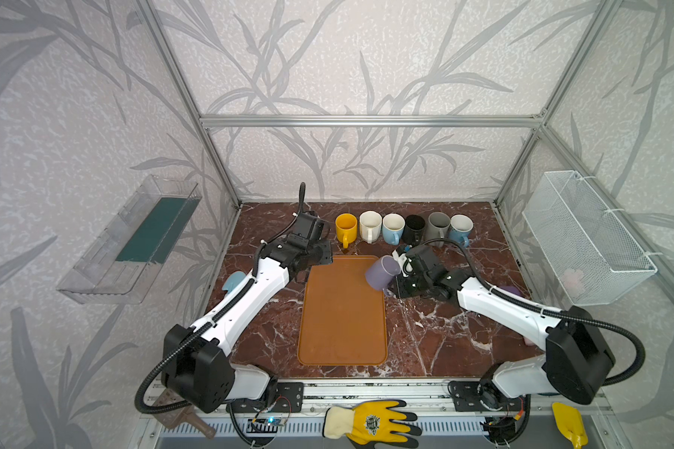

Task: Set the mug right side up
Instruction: 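Lift the lavender mug with the right gripper while the left gripper approaches, then close the left gripper on the lavender mug's rim while the right gripper holds it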

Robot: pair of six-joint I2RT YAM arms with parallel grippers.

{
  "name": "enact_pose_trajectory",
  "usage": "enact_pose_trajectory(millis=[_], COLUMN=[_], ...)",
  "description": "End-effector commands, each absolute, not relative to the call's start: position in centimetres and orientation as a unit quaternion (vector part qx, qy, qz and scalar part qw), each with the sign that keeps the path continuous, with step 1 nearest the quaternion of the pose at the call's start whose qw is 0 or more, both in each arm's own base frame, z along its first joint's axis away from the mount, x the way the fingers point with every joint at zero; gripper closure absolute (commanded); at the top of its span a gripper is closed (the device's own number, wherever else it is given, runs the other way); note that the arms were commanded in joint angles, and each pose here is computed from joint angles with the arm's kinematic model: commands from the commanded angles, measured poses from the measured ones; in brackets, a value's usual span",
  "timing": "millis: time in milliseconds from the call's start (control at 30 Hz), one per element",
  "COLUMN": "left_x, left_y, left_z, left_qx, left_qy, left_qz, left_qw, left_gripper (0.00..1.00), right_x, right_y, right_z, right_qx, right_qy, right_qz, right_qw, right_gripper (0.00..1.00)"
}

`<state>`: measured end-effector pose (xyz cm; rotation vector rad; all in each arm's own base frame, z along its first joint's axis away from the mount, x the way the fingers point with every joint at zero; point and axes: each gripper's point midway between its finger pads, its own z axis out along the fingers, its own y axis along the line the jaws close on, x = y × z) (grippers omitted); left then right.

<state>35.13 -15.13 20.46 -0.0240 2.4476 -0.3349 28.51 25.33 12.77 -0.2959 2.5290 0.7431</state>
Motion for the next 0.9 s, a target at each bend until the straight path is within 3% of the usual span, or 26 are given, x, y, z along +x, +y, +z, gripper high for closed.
enact_pose_trajectory(millis=[0, 300, 867], left_x=[34.5, 32.8, 30.4], left_y=[-17.4, -20.8, -21.5], left_z=[21.9, 24.6, 30.5], left_qx=[0.027, 0.081, 0.100], left_qy=[0.922, 0.886, 0.778], left_qz=[-0.196, -0.307, -0.471], left_qw=[0.334, 0.339, 0.404], left_gripper=[0.67, 0.67, 0.67], right_x=[29.9, 31.7, 31.6], right_y=[26.6, 25.4, 26.2], right_z=[17.9, 22.4, 30.5], right_qx=[-0.109, -0.087, -0.124], right_qy=[0.877, 0.826, 0.731], right_qz=[0.363, 0.447, 0.548], right_qw=[0.295, 0.333, 0.387], right_gripper=[1.00, 1.00, 1.00])
